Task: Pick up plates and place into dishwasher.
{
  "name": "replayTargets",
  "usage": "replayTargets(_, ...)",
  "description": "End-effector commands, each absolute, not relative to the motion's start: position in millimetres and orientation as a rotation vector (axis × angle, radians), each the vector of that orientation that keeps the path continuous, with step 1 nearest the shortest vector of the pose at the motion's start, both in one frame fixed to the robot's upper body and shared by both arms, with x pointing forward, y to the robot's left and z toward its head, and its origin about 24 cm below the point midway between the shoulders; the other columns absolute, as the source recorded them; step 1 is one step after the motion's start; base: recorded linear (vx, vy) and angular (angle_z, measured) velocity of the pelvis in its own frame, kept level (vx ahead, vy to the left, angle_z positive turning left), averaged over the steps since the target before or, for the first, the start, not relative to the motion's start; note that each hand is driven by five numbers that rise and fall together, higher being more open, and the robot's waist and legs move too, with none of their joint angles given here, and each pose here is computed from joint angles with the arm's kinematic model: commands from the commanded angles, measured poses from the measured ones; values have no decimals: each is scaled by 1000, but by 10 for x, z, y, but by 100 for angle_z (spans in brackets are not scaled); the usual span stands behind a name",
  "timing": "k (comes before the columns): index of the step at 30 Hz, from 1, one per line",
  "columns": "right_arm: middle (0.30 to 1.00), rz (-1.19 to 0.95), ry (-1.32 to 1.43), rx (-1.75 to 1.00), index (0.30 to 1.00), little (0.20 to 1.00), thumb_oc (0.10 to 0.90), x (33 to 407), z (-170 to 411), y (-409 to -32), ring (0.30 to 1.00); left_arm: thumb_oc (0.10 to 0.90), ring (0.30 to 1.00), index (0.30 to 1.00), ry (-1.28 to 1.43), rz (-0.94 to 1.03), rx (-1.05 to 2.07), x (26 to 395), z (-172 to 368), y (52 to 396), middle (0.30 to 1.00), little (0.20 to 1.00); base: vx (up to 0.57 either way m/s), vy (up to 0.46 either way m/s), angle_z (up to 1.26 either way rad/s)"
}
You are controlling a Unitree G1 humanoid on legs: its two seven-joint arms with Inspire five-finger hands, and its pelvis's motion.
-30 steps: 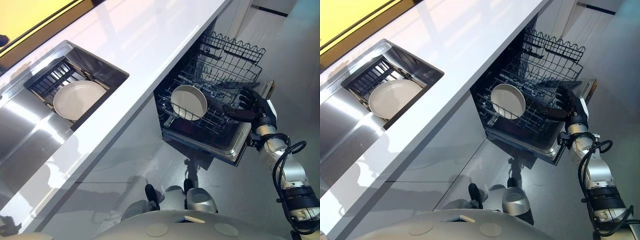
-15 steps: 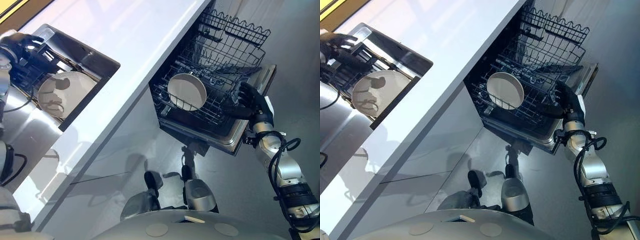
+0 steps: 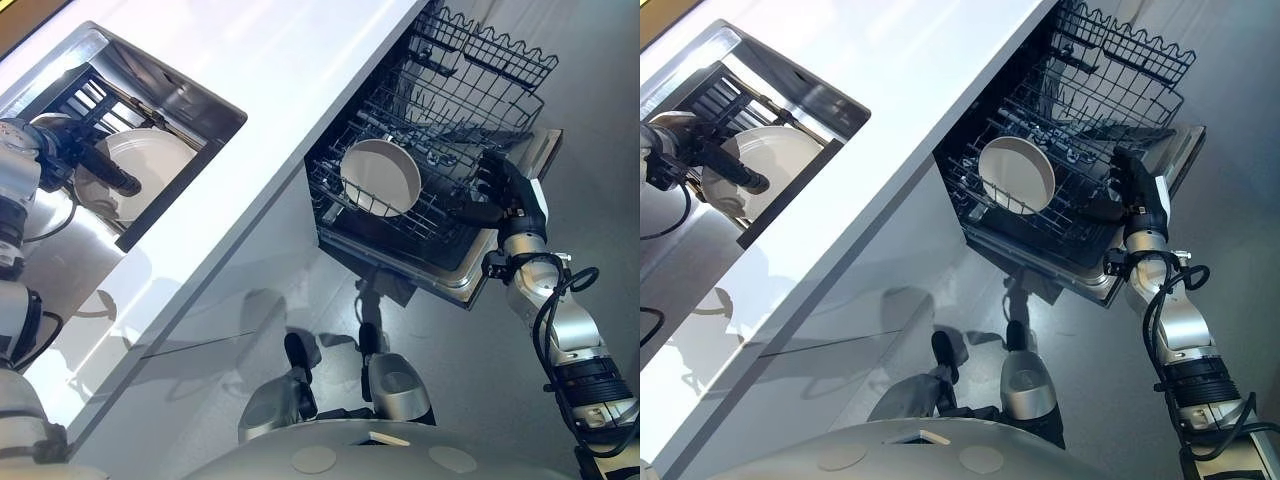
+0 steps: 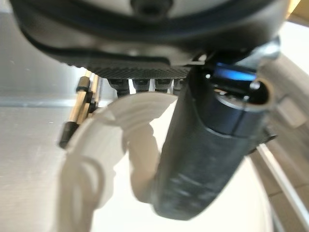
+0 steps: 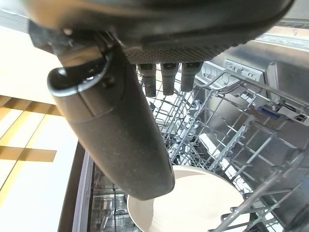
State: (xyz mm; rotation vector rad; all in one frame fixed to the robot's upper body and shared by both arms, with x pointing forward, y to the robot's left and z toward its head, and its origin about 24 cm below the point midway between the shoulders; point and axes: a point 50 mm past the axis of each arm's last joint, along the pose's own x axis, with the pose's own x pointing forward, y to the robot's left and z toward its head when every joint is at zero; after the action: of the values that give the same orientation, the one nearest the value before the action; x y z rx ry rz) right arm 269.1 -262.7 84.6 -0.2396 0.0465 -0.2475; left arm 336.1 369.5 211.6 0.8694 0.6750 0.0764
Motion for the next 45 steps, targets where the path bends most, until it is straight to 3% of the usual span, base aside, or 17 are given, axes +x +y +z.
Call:
replayTargets(1,900,-195,-282,-248,900,900,800,2804,1493,-2430,900,800,900,900,697,93,925,3262,2273,3795,900,900,25,-5,6)
replayTargets(7,900,-189,-271,-245,900,900,800,2798,1428,-2373,900,800,900,900,716,-147,630,3296,1870,3512,900,900,7,-1,2)
replayTargets(8,900,-188,-268,-246,900,900,800,2794,1398,-2356,900,682,799,799,704,-190,574,3309,1759,3418,799,782,0,0,0)
replayTargets(9,900,-187,-268,-246,900,900,800,2792,1383,-2348,900,344,509,509,684,-209,538,3318,1706,3363,509,444,0,0,0)
replayTargets(10,900,-186,-269,-244,900,900,800,2792,1371,-2333,900,100,300,300,639,-213,497,3344,1663,3289,300,200,-1,-8,3)
replayTargets(17,900,-187,-258,-234,900,900,800,2811,1315,-2286,900,100,300,300,322,-190,330,3481,1791,2981,300,200,14,-7,3)
replayTargets(31,900,-191,-364,-235,900,900,800,2840,1550,-2296,900,100,300,300,175,-147,412,3530,2141,2970,300,200,10,-12,1)
replayTargets(37,900,-231,-492,-254,900,900,800,2856,1836,-2375,900,100,300,300,-14,86,663,3504,2604,3111,300,200,-45,-37,1)
replayTargets(40,900,-265,-620,-252,900,900,800,2866,2216,-2459,900,100,300,300,-368,357,784,3280,3327,3180,300,200,-54,-34,2)
replayTargets(45,900,-248,-815,-223,900,900,800,2777,2567,-2438,900,100,300,300,-805,555,758,2890,3875,2989,300,200,-46,-19,6)
